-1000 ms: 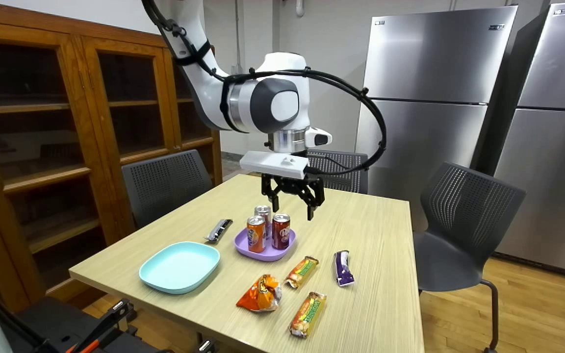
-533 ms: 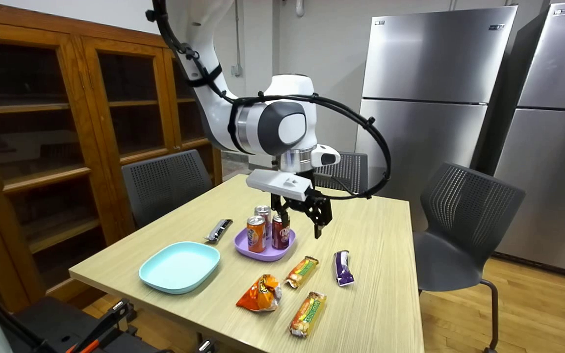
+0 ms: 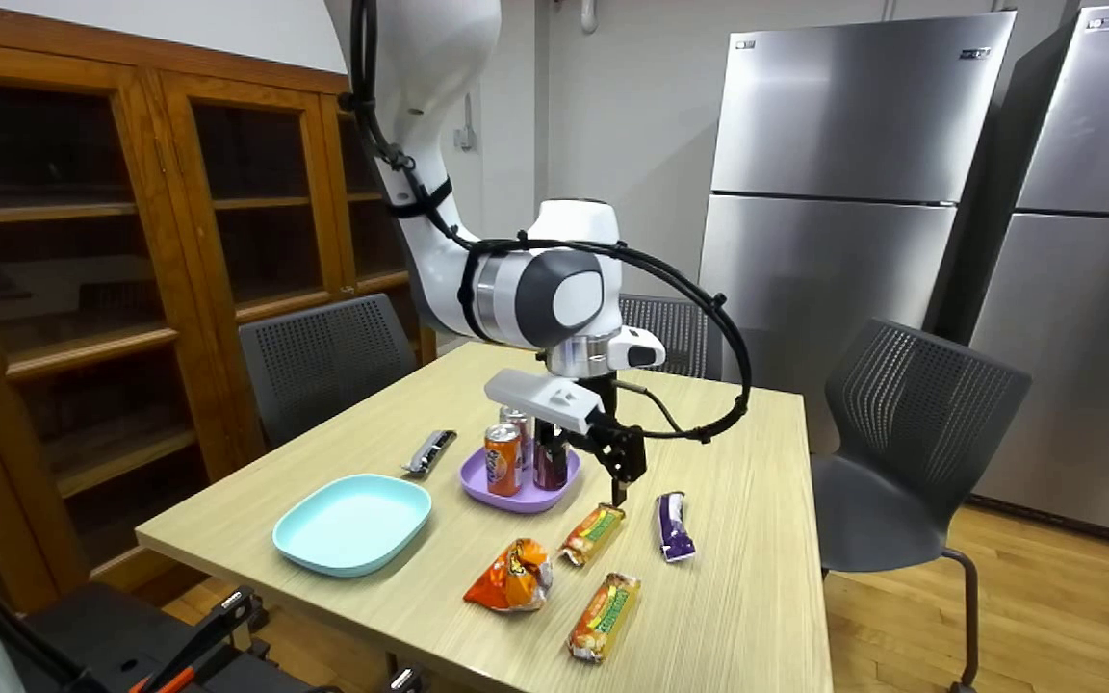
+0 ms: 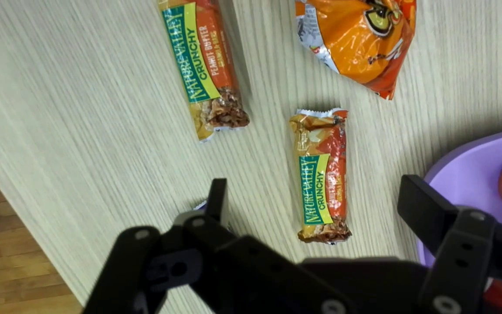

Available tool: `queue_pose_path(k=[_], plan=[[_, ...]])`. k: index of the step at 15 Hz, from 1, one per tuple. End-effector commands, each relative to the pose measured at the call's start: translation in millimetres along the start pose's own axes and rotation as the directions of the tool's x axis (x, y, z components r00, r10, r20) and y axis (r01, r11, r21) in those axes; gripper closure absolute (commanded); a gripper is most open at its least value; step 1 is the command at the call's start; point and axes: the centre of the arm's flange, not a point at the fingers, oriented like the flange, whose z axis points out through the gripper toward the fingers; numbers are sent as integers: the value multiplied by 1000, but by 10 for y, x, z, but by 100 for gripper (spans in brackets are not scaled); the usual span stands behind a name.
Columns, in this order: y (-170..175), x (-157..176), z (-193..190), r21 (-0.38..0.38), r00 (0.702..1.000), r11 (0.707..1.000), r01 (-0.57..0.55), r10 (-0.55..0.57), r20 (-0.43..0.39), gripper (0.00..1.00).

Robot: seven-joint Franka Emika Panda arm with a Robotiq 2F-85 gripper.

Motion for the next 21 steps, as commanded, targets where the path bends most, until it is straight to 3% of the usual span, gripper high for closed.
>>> queue_pose_path(k=[1,21], plan=[[-51,171,147,-9,999,999,-51,51,1,0],[-202,568,938,-31,993,996,-78,81,82,0]])
